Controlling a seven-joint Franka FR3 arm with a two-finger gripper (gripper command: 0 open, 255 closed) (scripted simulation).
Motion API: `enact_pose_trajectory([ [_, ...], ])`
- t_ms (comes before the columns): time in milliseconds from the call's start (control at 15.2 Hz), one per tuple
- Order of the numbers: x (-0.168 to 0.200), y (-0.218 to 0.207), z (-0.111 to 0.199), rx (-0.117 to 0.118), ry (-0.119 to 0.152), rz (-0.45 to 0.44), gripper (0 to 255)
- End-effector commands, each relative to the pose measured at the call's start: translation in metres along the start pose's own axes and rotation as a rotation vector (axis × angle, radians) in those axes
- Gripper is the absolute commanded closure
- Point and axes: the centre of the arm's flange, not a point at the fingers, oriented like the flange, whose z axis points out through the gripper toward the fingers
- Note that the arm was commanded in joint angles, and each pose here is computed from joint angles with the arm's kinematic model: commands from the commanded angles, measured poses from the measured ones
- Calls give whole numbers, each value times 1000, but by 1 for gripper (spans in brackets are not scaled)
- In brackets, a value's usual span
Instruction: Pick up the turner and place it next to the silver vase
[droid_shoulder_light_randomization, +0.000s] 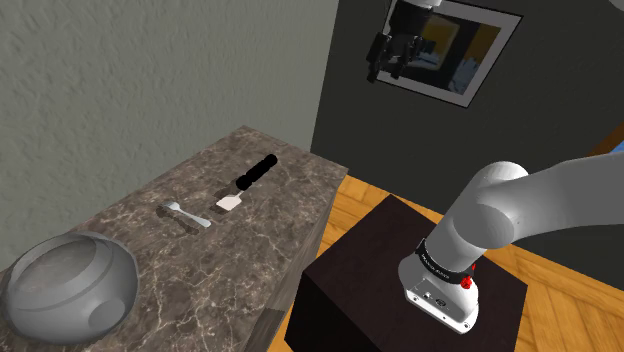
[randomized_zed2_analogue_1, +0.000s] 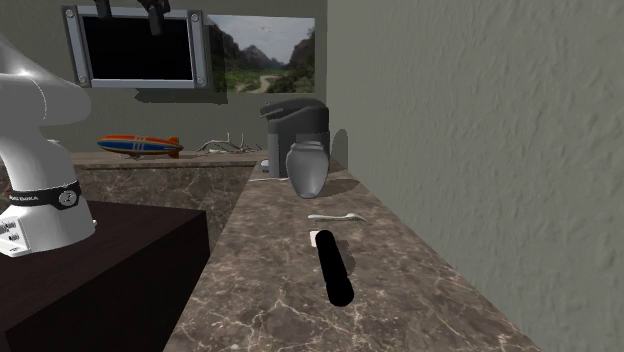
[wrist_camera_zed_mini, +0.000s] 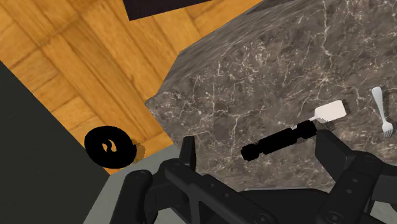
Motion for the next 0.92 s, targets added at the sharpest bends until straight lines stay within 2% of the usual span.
enact_pose_trajectory([
  [0,0,0,0,0,0,0,0],
  [858,33,-104,135,-20,-11,310,0],
])
